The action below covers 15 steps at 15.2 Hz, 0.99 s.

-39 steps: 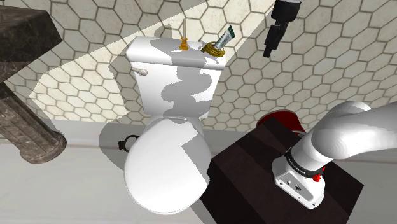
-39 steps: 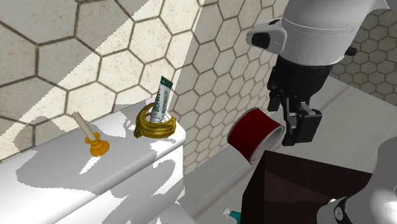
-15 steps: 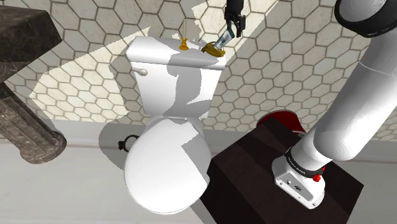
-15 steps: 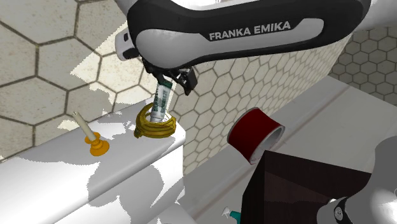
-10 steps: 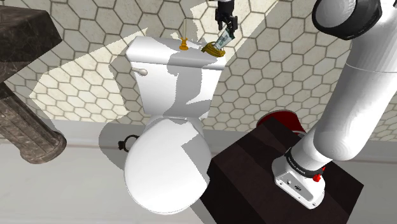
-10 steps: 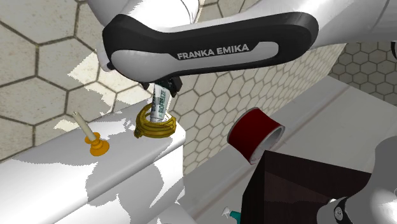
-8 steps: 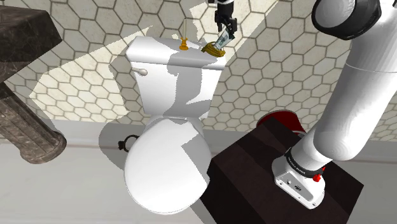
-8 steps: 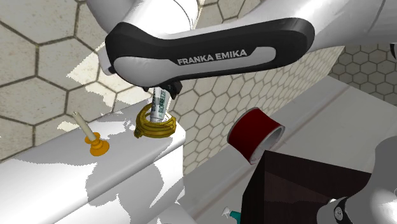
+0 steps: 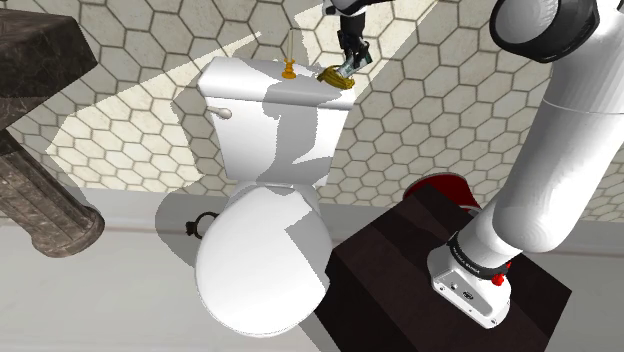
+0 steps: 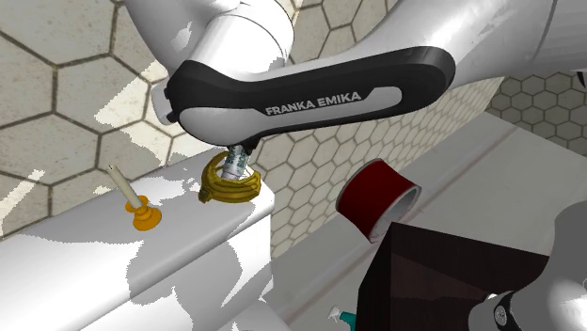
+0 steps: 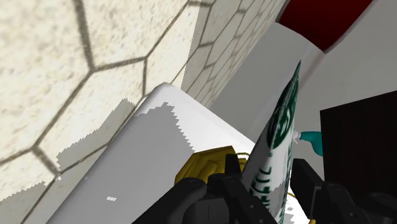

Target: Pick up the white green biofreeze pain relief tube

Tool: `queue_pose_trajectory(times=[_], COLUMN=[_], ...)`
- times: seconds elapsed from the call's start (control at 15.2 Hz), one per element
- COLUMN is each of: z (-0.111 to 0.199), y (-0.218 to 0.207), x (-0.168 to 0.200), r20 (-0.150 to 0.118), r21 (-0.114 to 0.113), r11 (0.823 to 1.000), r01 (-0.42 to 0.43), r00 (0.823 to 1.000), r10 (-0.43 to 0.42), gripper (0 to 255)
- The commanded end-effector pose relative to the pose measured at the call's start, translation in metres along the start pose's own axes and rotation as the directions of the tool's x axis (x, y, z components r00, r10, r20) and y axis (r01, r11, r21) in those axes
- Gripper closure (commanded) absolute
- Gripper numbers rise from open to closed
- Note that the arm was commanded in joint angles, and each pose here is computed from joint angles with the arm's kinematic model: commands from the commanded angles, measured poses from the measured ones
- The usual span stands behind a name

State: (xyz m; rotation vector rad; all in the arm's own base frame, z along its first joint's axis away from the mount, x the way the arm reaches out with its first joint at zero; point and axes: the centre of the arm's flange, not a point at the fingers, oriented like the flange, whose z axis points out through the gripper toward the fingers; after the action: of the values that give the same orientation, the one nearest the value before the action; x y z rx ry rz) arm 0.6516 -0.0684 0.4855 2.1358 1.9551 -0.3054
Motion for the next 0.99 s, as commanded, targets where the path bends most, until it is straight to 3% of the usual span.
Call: queue_pose_trajectory(times=[0.0, 0.4, 0.92], z=[0.001, 0.000, -0.040], y=[0.000, 0.001, 0.002], x=[0.001, 0.001, -0.012], r20=[0.000, 0.000, 0.000], r21=[0.001, 0.001, 0.001], r11=[1.000, 1.000, 1.000], r01=[0.001, 0.001, 0.001], r00=[1.000, 1.000, 1.000], r10=[-0.001, -0.001, -0.001], gripper=[255, 255, 255])
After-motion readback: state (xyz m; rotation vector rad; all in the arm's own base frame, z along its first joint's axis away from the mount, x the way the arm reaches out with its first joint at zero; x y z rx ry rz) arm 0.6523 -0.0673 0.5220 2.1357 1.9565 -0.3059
